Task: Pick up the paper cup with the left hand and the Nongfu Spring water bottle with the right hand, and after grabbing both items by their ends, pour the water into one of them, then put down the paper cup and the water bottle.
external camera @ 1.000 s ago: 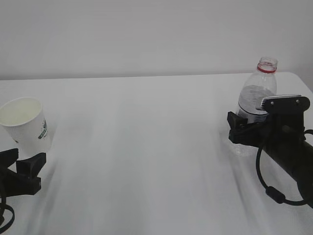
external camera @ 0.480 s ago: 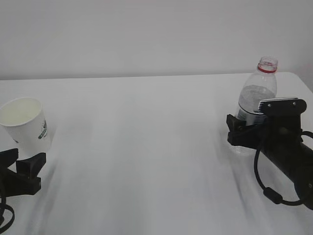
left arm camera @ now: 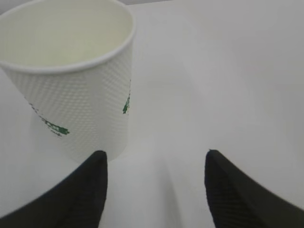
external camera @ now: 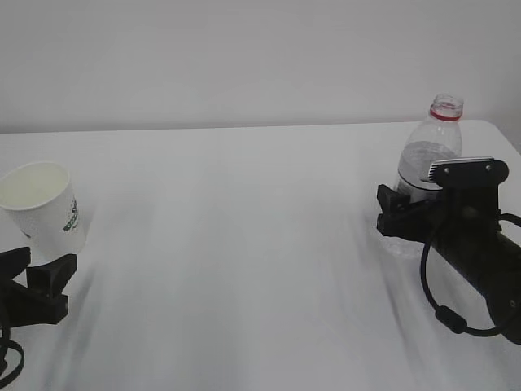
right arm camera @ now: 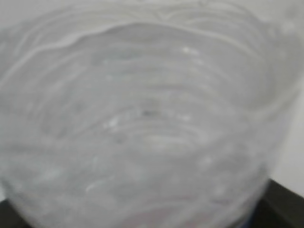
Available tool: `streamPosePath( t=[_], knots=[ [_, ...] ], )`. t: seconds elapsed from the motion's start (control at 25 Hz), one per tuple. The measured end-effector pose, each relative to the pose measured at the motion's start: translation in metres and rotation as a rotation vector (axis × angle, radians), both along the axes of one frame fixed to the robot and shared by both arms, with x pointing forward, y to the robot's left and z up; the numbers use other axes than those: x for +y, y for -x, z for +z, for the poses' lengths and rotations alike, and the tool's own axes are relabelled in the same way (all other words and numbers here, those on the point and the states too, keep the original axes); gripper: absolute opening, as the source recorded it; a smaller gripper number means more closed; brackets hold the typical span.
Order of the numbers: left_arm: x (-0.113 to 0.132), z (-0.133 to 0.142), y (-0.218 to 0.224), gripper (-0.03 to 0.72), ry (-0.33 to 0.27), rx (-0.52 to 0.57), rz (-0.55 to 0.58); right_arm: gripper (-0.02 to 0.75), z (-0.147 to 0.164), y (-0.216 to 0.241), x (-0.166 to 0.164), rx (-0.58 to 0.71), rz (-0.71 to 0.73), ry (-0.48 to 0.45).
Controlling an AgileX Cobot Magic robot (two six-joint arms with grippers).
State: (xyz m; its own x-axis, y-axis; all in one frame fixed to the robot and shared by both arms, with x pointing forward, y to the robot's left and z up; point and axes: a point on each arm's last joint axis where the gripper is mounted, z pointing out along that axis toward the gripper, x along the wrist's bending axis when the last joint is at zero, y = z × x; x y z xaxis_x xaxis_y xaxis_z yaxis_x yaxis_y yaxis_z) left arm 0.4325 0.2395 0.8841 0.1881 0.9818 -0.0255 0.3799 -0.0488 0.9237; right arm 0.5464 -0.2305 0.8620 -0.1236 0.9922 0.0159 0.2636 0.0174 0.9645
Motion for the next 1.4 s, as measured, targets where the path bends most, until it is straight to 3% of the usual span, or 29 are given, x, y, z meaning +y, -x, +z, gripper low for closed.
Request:
streamPosePath(
  t=[0.24,0.6,1.4],
  knots=[
    [0.0000,0.0000,0.0000,0.461,0.000,0.000,0.000,0.531,0.0004,-0.0002,-0.0005,-0.006,-0.002,0.013],
    [0.0001,0.0000,0.0000,0.461,0.000,0.000,0.002,0.493,0.0004,-0.0002,-0.0005,-0.012,0.011,0.060],
    [0.0001,0.0000,0.0000,0.461,0.000,0.000,0.002,0.475,0.0084,0.0046,0.0003,0.005,0.040,0.088]
  ],
)
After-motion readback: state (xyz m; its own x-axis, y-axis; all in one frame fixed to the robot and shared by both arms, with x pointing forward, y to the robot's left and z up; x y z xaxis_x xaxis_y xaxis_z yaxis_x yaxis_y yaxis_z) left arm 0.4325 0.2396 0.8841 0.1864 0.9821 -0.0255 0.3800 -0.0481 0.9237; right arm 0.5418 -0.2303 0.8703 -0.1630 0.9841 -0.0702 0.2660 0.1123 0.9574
